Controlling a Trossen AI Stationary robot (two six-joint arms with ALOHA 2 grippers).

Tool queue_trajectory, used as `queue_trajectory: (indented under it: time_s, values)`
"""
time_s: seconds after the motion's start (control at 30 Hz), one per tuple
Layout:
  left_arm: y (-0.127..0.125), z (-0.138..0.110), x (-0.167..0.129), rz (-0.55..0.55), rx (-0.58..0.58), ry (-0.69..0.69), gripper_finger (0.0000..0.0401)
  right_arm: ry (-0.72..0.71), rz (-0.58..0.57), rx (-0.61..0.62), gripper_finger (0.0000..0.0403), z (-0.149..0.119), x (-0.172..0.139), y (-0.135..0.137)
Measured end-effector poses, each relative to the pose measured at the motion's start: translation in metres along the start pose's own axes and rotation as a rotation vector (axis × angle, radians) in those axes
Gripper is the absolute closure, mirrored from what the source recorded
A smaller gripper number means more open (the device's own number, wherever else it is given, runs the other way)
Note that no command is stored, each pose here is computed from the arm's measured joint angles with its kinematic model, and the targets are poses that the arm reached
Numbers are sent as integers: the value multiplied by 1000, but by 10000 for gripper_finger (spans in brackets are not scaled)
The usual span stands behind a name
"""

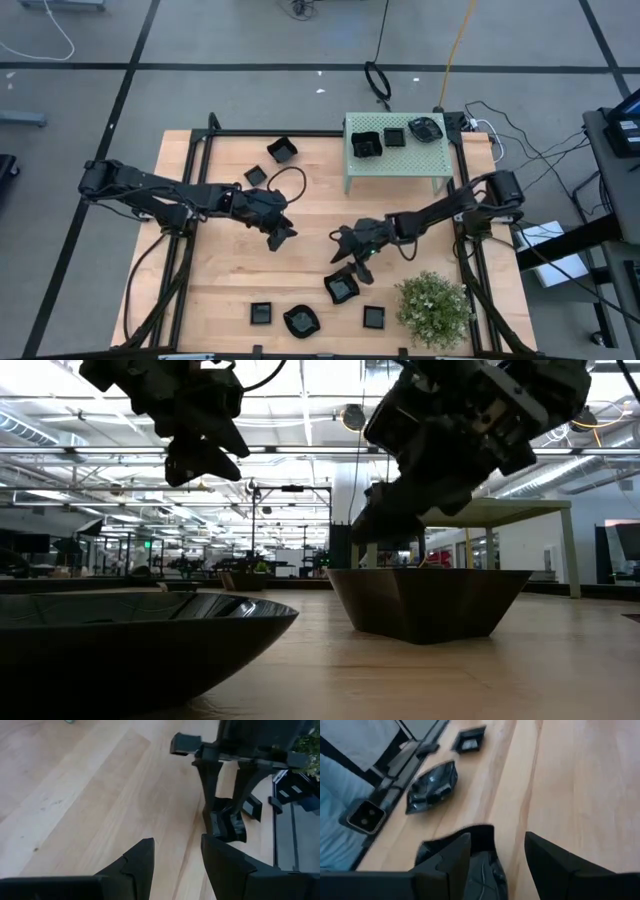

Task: Pick & Place Mini shaped plates
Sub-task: Stack the black distorted square plate on top of the distorted square plate on the shelf

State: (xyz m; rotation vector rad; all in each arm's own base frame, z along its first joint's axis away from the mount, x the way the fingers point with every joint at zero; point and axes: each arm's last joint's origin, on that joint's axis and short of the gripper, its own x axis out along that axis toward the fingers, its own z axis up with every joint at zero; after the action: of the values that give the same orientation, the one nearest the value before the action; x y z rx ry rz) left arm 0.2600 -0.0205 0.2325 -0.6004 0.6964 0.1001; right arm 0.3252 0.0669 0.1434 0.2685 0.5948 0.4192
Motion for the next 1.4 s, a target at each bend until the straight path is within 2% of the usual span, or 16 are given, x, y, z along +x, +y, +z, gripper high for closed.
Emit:
queue_trajectory:
  time_s: [0.27, 0.53, 0.73, 0.97, 1.1, 1.3, 1.4]
  values:
    - [1, -2, 0, 16, 0, 24, 235, 72, 111, -5, 231, -19, 16, -7]
    - [4, -5, 0, 40, 4, 56, 235, 29, 108, -60, 232, -15, 17, -10]
    - [4, -5, 0, 41, 3, 56, 235, 121, 98, -30, 232, -25, 17, -10]
    - [4, -5, 0, 41, 1, 56, 235, 159, 103, -82, 238, -30, 18, -6]
    - [4, -5, 0, 41, -1, 56, 235, 165, 87, -96, 277, -31, 18, -7]
    - [4, -6, 0, 41, -3, 56, 235, 169, 47, -95, 388, -31, 17, -8]
    - [4, -5, 0, 41, -4, 56, 235, 166, 48, -50, 394, -29, 15, -6]
